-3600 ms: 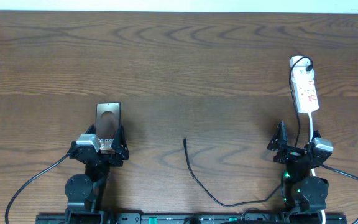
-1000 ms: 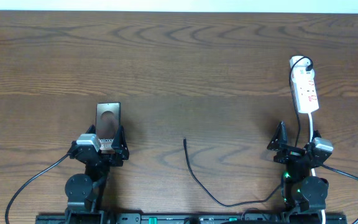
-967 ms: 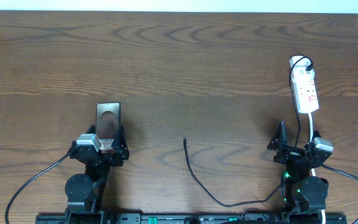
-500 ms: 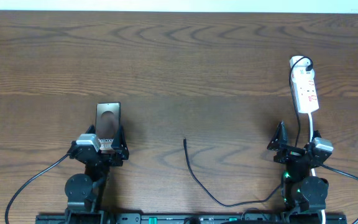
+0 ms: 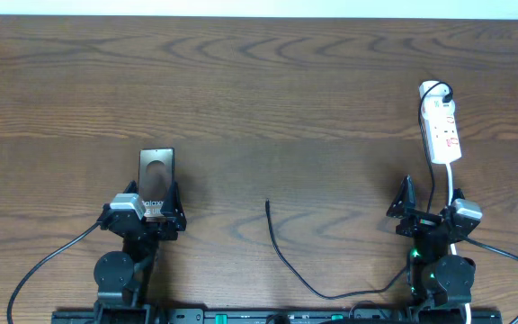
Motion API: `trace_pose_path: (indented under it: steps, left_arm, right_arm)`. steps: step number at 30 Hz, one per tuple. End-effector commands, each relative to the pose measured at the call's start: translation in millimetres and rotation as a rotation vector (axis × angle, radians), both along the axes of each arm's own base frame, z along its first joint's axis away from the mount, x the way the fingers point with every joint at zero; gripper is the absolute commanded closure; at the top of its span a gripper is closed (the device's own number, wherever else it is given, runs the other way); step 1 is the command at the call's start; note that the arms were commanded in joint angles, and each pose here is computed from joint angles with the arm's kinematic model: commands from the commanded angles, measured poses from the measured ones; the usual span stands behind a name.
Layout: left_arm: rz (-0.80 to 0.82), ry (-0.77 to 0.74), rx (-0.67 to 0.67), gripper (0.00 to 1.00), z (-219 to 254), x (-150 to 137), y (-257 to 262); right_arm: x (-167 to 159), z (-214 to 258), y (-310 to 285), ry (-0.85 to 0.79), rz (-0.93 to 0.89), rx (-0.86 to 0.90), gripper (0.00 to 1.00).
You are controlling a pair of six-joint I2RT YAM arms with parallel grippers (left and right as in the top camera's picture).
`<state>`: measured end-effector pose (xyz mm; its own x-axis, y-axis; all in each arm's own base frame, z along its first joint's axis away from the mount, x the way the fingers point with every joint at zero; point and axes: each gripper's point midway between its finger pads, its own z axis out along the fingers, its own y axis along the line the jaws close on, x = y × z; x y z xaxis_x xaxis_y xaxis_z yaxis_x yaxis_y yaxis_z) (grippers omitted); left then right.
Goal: Plug charger to phone and switch on socket
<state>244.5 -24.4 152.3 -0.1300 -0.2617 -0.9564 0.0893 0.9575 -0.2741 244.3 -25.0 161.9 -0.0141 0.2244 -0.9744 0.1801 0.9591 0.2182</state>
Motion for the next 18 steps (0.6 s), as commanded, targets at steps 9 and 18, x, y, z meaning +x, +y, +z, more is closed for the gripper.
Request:
trace_pose_path:
  steps: [9,18]
  left_arm:
    - [-0.054,-0.031,0.028,0.17,23,-5,-9]
    - [-0.051,-0.099,0.180,0.17,123,-8,-6]
  right_arm:
    - [0,-1,-2,0.004,-0.006,-0.010,0.01]
    - [0,-1,-2,0.004,-0.006,-0.010,0.01]
